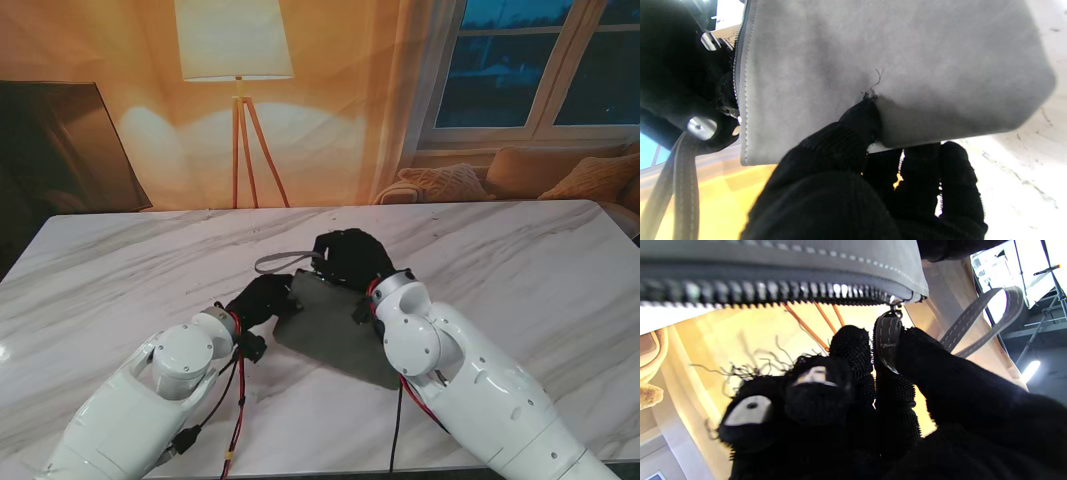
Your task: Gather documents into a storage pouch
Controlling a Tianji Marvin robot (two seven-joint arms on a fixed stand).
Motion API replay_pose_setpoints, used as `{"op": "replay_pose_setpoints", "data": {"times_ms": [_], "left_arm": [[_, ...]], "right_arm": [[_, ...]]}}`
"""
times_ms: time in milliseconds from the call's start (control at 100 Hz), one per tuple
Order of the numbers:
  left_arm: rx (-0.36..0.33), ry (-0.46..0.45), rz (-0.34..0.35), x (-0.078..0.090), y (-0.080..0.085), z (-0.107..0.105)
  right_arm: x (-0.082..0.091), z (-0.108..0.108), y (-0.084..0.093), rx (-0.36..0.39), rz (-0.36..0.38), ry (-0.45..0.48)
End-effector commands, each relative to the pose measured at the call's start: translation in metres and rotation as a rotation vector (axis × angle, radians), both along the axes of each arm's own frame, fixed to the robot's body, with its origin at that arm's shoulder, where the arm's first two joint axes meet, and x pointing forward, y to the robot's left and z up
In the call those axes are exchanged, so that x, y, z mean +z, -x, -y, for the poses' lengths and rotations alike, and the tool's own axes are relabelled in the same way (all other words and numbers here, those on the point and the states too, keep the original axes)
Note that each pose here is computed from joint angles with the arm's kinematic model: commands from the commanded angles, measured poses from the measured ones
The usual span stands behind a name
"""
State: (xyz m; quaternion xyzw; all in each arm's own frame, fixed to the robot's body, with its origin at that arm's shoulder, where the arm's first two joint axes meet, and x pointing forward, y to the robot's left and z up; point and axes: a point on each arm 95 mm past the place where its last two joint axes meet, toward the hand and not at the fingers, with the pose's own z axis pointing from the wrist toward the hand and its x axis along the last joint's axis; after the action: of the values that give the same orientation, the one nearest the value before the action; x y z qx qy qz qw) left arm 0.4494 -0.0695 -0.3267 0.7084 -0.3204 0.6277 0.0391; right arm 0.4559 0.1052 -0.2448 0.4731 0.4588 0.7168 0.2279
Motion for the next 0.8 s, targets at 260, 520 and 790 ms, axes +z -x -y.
{"op": "replay_pose_setpoints", "data": {"times_ms": [260, 520, 790], "left_arm": [[0.029, -0.009, 0.033, 0.006, 0.001, -0.011], [0.056, -0.004, 0.044, 0.007, 0.004, -0.019], [0.062, 0.012, 0.055, 0.011, 0.007, -0.026]], "right_arm": [[-0.004, 0.013, -0.004, -0.014, 0.007, 0.04], [-0.01, 0.021, -0.003, -0.023, 0.006, 0.046], [-0.014, 0.028, -0.005, -0.043, 0.007, 0.049]]}}
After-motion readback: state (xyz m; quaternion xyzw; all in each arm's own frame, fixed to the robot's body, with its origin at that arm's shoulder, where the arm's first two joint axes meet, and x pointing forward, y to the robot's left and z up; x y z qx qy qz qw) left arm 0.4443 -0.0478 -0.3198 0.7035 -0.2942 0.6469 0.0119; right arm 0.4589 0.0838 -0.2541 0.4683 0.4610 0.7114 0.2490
